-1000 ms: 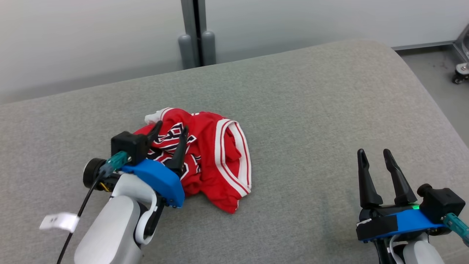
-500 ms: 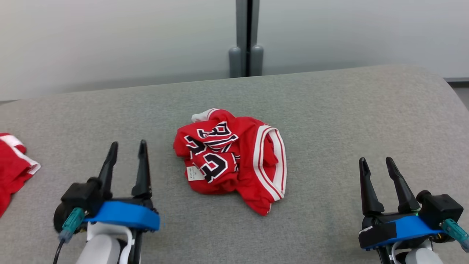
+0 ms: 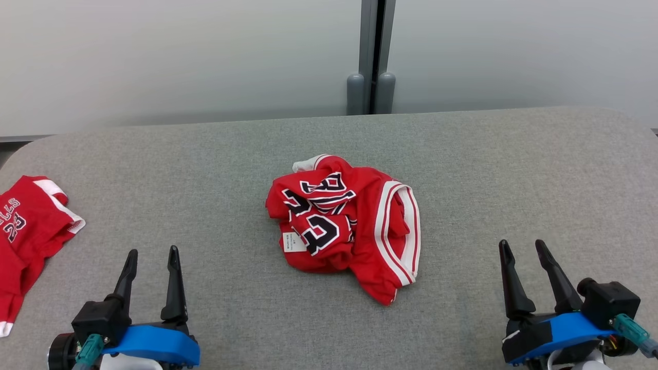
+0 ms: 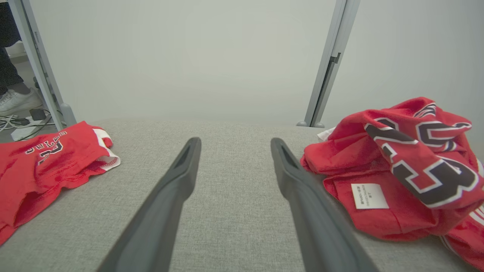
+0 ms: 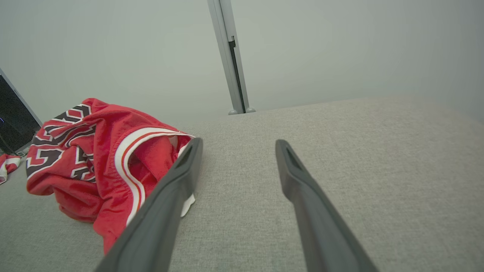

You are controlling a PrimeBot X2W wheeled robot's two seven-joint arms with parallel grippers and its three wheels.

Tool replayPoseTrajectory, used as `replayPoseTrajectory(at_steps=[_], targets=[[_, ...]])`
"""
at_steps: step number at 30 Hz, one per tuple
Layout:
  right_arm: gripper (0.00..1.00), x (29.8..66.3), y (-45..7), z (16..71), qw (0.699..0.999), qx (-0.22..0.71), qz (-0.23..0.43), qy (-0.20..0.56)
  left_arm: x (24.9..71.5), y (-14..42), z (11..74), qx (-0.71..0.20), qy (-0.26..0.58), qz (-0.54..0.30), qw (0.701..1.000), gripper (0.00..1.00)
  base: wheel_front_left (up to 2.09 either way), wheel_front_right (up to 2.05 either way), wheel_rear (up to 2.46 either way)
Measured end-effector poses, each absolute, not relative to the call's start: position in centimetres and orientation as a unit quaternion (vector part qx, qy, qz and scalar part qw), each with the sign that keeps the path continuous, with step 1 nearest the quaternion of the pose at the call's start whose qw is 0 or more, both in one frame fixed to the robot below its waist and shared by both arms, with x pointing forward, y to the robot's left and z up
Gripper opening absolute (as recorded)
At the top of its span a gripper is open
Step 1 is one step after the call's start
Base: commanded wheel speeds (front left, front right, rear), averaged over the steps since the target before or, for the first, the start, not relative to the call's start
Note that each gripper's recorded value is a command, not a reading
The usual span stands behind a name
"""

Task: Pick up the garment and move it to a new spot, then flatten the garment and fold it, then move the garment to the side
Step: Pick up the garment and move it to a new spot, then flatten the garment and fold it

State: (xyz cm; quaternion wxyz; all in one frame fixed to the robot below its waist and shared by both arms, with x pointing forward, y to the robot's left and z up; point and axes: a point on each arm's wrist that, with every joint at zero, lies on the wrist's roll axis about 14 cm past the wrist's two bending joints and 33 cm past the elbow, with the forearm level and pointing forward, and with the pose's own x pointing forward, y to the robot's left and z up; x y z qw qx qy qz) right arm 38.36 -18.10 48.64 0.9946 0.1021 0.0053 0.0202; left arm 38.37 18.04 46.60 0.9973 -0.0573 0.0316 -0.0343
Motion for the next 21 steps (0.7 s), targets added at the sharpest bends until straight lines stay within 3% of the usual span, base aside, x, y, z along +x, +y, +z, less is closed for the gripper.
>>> replayPoseTrajectory(at_steps=[17,21], targets=[[1.0,38.2,-15.2,47.9,0.988,0.137,0.058,0.03,38.1,17.6,46.8,-0.056,0.027,-0.05,0.997,1.0,0.0,0.0,0.0],[1.0,37.8,-11.8,45.7,0.976,0.162,0.103,0.098,38.1,17.6,46.7,-0.053,0.028,-0.05,0.997,1.0,0.0,0.0,0.0]])
